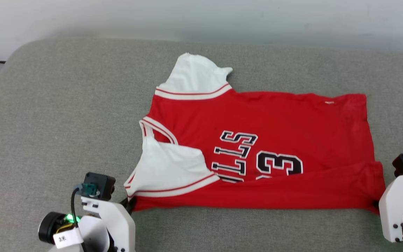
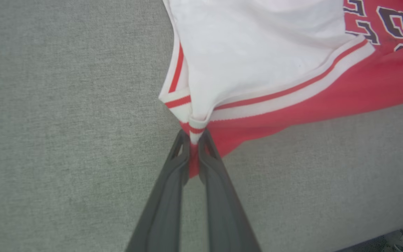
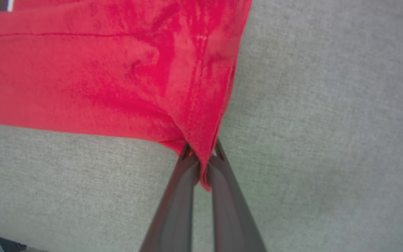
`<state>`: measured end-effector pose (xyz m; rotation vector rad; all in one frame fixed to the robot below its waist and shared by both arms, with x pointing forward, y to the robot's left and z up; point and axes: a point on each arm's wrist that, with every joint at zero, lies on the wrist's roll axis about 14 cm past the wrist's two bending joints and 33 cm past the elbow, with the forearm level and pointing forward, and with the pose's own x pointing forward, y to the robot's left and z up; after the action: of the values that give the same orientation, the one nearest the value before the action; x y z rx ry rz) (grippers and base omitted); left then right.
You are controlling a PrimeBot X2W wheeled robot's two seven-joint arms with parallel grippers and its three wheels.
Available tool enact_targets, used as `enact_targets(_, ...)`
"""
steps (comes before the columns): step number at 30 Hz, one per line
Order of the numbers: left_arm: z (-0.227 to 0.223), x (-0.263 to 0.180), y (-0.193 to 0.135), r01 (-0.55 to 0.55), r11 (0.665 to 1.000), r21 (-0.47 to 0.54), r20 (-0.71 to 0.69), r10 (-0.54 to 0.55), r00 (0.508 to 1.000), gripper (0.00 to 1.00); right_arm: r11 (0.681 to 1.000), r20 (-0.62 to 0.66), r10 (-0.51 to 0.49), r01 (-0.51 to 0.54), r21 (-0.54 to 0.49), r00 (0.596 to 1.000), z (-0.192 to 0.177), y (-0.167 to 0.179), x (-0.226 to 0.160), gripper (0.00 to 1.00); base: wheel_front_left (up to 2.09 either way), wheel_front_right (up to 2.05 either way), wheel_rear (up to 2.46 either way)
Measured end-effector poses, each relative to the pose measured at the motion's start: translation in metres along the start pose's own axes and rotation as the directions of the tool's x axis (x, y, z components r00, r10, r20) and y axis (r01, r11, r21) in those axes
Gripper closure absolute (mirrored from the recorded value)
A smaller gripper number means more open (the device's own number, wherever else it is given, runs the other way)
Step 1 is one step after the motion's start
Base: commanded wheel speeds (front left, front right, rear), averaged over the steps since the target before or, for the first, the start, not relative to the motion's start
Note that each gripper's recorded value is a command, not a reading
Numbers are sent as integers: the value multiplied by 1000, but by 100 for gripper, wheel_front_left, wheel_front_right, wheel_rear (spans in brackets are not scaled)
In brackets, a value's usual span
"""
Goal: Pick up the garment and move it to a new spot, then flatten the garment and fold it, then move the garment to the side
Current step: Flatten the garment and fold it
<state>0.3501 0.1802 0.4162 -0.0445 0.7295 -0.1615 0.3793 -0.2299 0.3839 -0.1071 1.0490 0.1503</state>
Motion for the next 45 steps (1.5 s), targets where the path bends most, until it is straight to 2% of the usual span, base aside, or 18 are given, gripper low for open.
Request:
enact_targets(9,-29,-28,-7,18,1000,-9,-52,-18,998,100,1000,-6,-2,2,0,1000,-28,-3,-28,100,0,0,0)
enact_targets(19,-64,-41,-18,51,998,-33,-167,-56,984,100,1000,-107,16,-15,7,994,-80,6,-38,100,0,0,0)
enact_targets(32,-81,-29,-19,53,998,-21,-234,-56,970,100,999,-129,28,-22,44,991,-91,10,-25,100,0,0,0)
enact_targets(33,-81,-29,-20,54,998,-22,-231,-58,971,83,999,-124,27,-22,45,992,-91,10,-25,36,0,0,0)
enact_targets(34,-80,-29,-20,54,998,-20,-223,-57,973,34,999,-121,27,-22,44,992,-91,10,-25,0,0,0,0)
enact_targets(35,-79,-29,-19,52,999,-17,-218,-54,975,0,999,-113,27,-22,43,993,-89,10,-25,0,0,0,0)
enact_targets(45,-47,-37,-18,44,999,25,-109,-41,993,0,999,9,8,-8,37,1000,-64,2,-40,0,0,0,0)
